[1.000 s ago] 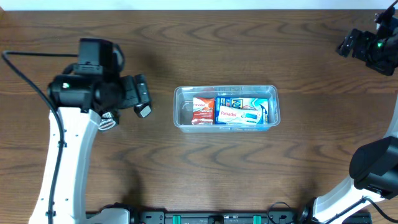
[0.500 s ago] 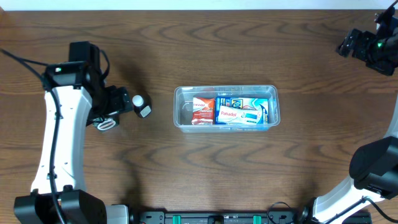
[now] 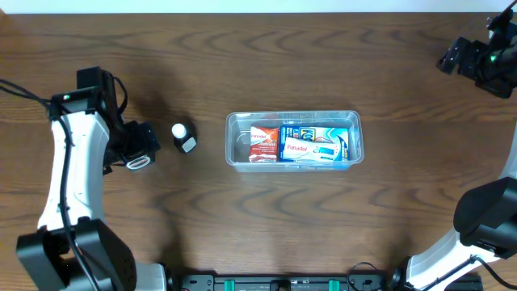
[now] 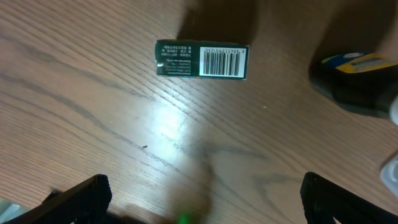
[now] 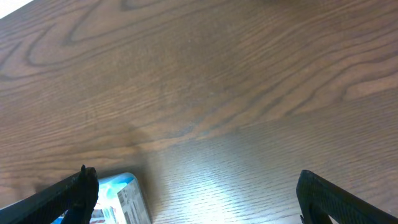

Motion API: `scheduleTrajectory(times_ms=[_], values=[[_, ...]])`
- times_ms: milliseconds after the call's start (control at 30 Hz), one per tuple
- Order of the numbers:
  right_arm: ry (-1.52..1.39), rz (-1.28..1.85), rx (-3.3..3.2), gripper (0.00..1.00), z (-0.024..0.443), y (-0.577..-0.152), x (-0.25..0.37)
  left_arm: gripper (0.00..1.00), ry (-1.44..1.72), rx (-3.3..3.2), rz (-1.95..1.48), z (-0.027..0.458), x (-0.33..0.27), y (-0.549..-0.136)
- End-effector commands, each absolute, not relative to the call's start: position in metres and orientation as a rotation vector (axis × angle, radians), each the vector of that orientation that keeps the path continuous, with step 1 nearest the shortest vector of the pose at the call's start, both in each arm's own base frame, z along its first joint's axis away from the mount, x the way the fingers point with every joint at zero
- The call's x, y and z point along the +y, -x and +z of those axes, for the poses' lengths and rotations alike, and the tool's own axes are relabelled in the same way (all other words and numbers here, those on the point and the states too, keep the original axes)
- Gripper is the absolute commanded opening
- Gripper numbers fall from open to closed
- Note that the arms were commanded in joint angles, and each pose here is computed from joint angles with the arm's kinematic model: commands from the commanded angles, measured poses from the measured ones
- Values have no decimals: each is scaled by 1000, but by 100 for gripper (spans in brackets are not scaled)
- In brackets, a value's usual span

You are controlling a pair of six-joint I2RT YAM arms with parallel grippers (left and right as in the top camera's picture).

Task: Pack container
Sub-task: 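Lift the left gripper out and move it left toward the green box, then lower the left gripper onto the green Zam-Buk box and grasp it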

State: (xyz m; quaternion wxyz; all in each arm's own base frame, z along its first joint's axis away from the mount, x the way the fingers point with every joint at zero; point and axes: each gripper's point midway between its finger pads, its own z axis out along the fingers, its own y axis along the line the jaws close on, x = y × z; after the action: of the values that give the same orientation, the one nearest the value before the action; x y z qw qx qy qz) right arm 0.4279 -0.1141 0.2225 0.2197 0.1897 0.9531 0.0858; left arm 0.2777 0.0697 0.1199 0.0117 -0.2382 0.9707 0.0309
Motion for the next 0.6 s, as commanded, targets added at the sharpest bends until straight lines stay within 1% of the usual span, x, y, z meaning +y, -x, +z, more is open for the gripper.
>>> scheduleTrajectory(times_ms=[0, 233, 567], values=[[-525, 232, 2596, 99, 238, -427, -115, 98, 742, 3093, 106, 104, 70, -272], [-525, 233, 2596, 99, 238, -427, -115, 98, 766, 3174, 110, 67, 66, -257], [-525, 233, 2596, 99, 238, -427, -115, 98, 770, 3066, 102, 32, 69, -271]])
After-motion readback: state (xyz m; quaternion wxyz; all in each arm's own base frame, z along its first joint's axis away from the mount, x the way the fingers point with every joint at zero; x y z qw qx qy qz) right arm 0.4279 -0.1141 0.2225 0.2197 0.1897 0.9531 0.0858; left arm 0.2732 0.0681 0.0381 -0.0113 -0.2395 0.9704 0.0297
